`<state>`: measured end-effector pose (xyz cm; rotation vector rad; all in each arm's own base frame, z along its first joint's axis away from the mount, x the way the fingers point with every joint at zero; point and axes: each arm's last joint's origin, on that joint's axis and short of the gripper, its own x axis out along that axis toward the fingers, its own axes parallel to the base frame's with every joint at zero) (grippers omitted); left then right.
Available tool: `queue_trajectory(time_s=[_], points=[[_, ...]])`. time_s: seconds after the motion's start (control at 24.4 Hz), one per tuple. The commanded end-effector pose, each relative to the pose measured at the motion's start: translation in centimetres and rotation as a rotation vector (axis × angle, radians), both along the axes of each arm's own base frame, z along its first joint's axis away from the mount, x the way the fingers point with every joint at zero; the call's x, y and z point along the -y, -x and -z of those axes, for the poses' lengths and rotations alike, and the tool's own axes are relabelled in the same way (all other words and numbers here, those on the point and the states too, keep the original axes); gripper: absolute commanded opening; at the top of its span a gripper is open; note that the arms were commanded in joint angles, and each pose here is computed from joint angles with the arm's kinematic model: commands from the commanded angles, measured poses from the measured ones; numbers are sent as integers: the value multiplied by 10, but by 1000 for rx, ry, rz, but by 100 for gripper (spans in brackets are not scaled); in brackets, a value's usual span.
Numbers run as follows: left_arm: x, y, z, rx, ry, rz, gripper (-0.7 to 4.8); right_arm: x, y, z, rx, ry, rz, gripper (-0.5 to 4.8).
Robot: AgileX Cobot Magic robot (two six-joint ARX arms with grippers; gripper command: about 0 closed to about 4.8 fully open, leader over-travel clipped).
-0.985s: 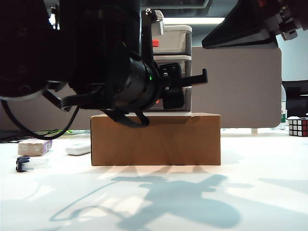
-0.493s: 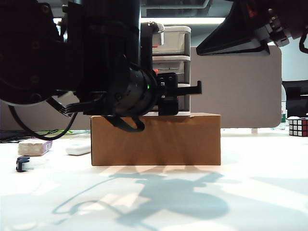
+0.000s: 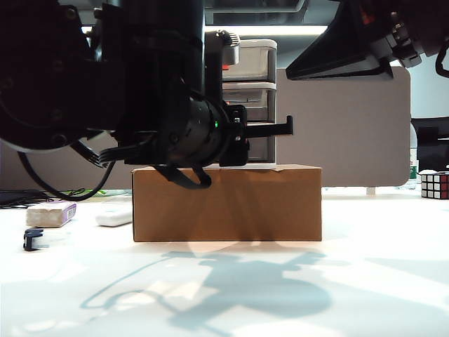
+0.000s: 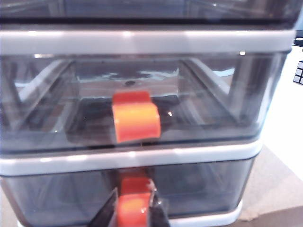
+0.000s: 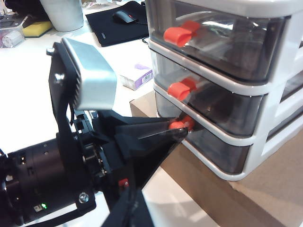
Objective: Open the third layer of the drawer on the table, pick up the transparent tape on the table and put it in, and finally close the drawer.
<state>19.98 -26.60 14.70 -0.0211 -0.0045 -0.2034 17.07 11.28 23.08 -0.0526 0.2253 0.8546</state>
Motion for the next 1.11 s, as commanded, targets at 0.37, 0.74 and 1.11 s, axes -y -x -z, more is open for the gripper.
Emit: queue_trajectory(time_s=[0.37,0.74,1.11], points=[[0,-1,-1,3,-2,0,-6,-28,-47,-15,73,-49,-1,-5],[0,0,-1,0,2,0,-6,-47,-80,-22,64,-43,1,-5],[-2,18,9,-22,-2,-5,-6,-49,-88,-23,78,-23,89,-5]])
